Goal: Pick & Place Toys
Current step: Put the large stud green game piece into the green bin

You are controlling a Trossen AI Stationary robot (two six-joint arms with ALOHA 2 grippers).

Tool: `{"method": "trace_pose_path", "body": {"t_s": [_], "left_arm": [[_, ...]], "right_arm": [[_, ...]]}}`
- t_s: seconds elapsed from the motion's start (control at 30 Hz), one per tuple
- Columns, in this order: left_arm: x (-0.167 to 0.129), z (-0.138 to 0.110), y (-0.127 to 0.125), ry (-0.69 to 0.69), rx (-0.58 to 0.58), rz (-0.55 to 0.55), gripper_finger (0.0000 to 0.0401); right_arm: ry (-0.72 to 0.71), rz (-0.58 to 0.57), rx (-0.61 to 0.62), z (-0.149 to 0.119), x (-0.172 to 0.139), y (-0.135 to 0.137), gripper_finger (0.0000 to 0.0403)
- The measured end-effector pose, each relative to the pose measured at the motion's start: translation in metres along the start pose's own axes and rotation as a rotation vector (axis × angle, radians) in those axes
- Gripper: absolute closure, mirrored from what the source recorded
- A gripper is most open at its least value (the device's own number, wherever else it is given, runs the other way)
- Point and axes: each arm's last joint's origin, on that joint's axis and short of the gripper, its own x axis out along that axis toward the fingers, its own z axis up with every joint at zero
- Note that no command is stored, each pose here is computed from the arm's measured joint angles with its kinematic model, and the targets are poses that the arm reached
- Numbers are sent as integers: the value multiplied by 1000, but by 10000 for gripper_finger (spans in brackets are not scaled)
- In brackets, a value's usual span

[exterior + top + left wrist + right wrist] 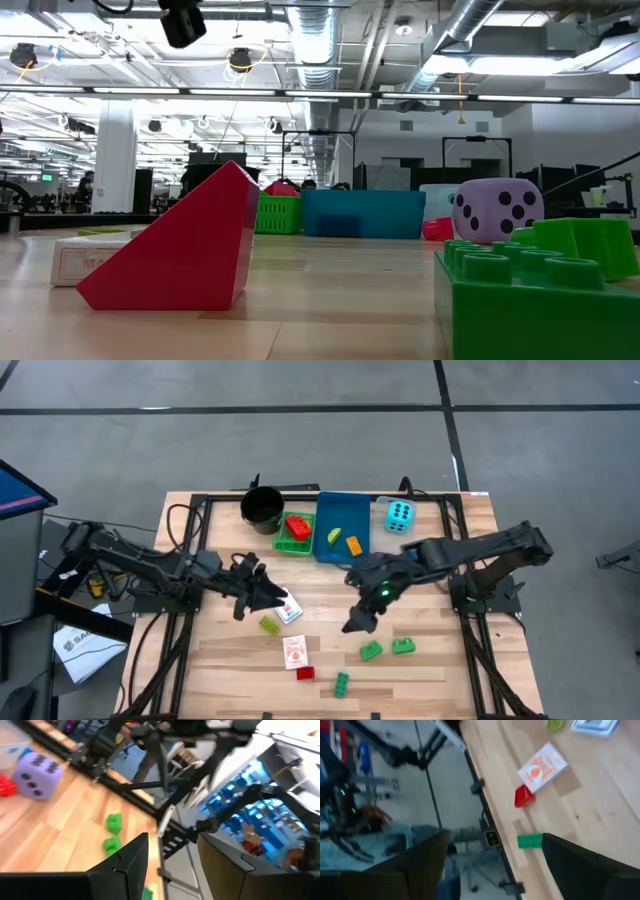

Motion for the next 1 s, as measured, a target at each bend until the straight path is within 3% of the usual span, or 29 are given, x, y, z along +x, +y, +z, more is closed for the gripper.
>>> {"method": "trace_pose_path", "body": {"t_s": [0.27, 0.43, 0.67, 1.0], "left_arm": [[1, 3, -7, -45, -1, -58, 235], [0, 8, -8, -136, -11, -33, 235], [-3, 20, -10, -356, -40, 58, 235], [-5, 25, -13, -430, -63, 56, 235]], "right_arm": [[-244, -11, -88, -47, -59, 28, 85], [-316, -155, -156, -87, -79, 30, 85], [-213, -321, -362, -137, -69, 30, 85], [65, -776, -630, -176, -32, 6, 85]]}}
